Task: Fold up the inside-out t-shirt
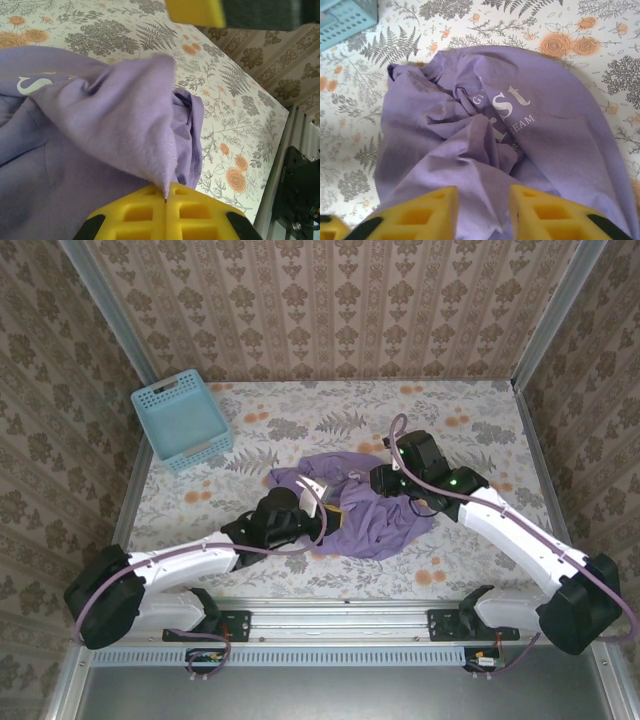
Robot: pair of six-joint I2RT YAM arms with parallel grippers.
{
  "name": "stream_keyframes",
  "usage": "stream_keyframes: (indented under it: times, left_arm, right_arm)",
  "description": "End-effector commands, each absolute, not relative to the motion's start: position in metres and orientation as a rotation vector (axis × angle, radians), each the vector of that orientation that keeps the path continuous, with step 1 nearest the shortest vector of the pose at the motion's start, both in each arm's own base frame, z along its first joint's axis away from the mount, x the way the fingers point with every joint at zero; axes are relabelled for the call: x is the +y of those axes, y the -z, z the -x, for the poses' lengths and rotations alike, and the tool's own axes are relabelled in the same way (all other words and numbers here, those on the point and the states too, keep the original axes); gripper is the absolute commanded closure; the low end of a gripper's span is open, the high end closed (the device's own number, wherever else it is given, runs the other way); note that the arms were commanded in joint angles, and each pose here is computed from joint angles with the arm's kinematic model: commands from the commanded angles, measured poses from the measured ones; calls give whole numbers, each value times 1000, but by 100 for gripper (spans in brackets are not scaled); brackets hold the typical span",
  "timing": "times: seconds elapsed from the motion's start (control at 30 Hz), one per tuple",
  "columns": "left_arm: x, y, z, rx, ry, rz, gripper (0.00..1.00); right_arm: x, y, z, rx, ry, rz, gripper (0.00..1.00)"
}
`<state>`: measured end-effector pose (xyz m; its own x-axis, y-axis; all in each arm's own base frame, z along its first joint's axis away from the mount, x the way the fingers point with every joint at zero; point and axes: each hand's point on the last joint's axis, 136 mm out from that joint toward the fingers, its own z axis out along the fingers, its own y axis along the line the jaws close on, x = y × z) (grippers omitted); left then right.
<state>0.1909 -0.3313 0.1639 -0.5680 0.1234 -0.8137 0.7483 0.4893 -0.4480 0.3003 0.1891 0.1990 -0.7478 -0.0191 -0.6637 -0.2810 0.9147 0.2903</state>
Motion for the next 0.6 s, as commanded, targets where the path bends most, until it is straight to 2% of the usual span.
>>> stream_keyframes:
  times: [0.0,0.13,0.3,0.43,0.57]
  left_arm:
    - [-326,-158,-196,2015,1109,-657,100]
    - [-318,-142,-206,2074,1061,-607,100]
    - [-314,-126,-208,2127,1030,-577,100]
    - [-309,-117,-210,2151,1001,-550,100]
    - [-306,-112,-209,2163,993,-540,99]
  right_arm:
    - [193,-200,-277,2378,-539,231,62]
    - [225,-181,-247,2410,-702,279,65]
    - [260,-147,-229,2481,-779,320,66]
    - [269,-118,-237,2550,-742,276,68]
    - [276,-112,-251,2549,-716,242,69]
